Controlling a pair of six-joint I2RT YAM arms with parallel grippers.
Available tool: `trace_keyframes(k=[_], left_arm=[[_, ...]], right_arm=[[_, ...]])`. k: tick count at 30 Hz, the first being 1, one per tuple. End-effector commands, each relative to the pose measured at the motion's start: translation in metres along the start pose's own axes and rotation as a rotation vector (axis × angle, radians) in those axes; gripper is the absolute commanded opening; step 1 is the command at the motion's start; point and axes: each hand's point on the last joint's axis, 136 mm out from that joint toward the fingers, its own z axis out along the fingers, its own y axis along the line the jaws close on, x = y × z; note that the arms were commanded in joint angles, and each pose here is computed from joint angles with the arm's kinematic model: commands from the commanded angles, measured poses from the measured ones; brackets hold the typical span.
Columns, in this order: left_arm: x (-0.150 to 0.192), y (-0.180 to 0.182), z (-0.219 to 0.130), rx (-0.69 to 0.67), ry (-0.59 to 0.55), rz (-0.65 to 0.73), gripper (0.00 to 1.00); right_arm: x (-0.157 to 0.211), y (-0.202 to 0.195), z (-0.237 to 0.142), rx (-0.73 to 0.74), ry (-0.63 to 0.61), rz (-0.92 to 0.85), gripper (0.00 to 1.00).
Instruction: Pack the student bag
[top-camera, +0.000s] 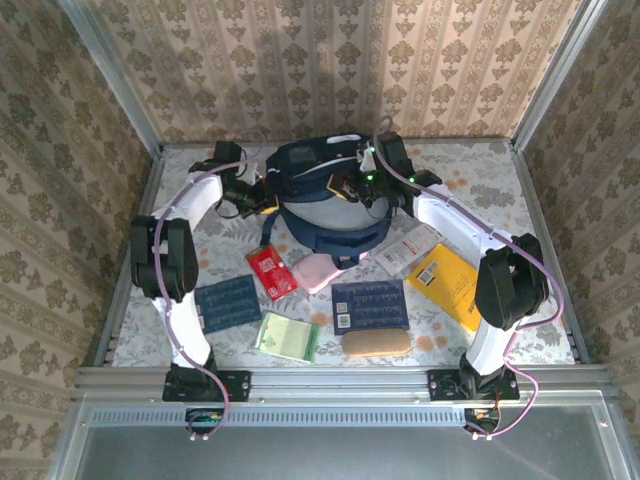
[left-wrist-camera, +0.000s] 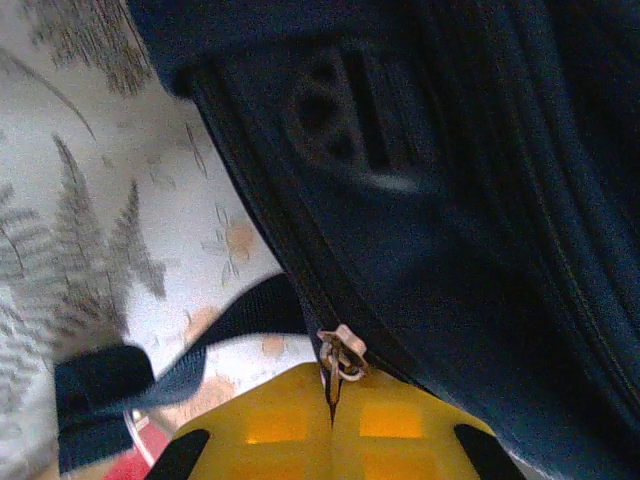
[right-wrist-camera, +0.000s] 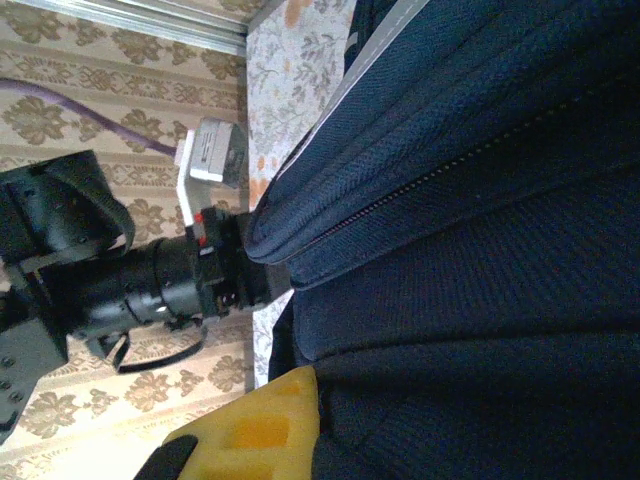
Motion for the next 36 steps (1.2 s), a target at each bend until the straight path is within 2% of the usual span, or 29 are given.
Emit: trace_keyframes(k=[1, 6, 14, 19, 21, 23, 26, 29, 32, 36], left_arm=[[-0.045, 0.021, -0.004, -0.044, -0.099, -0.047, 0.00], [-0.068, 0.037, 0.006, -0.053, -0.103, -0.086, 0.02], [-0.098, 0.039, 0.020, 0.044, -0.119, -0.133, 0.08], [-0.108, 0.057, 0.035, 0.059, -0.103, -0.193, 0.09], [-0.112, 0.067, 0.039, 0.057, -0.108, -0.226, 0.15], [-0.115, 0.056, 0.037, 0.114, -0.110, -0.220, 0.22], [-0.124, 0.033, 0.019, 0.205, -0.158, -0.213, 0.29], [-0.132, 0.015, -0.014, 0.241, -0.244, -0.217, 0.40], [-0.131, 0.004, -0.051, 0.224, -0.305, -0.219, 0.46], [-0.115, 0.008, -0.097, 0.143, -0.407, -0.242, 0.51]], right_arm=[[-0.018, 0.055, -0.033, -0.140, -0.057, -0.053, 0.00], [-0.017, 0.059, -0.036, -0.149, -0.065, -0.063, 0.00], [-0.016, 0.057, -0.029, -0.149, -0.055, -0.042, 0.00], [-0.026, 0.054, -0.031, -0.132, -0.115, -0.012, 0.00], [-0.031, 0.055, -0.032, -0.138, -0.139, -0.005, 0.00], [-0.035, 0.054, -0.031, -0.130, -0.159, 0.012, 0.00], [-0.045, 0.043, -0.030, -0.085, -0.220, 0.062, 0.00], [-0.060, 0.027, -0.035, -0.041, -0.339, 0.138, 0.00], [-0.077, 0.017, -0.043, -0.025, -0.461, 0.203, 0.00], [-0.099, 0.003, -0.059, -0.046, -0.656, 0.307, 0.00]])
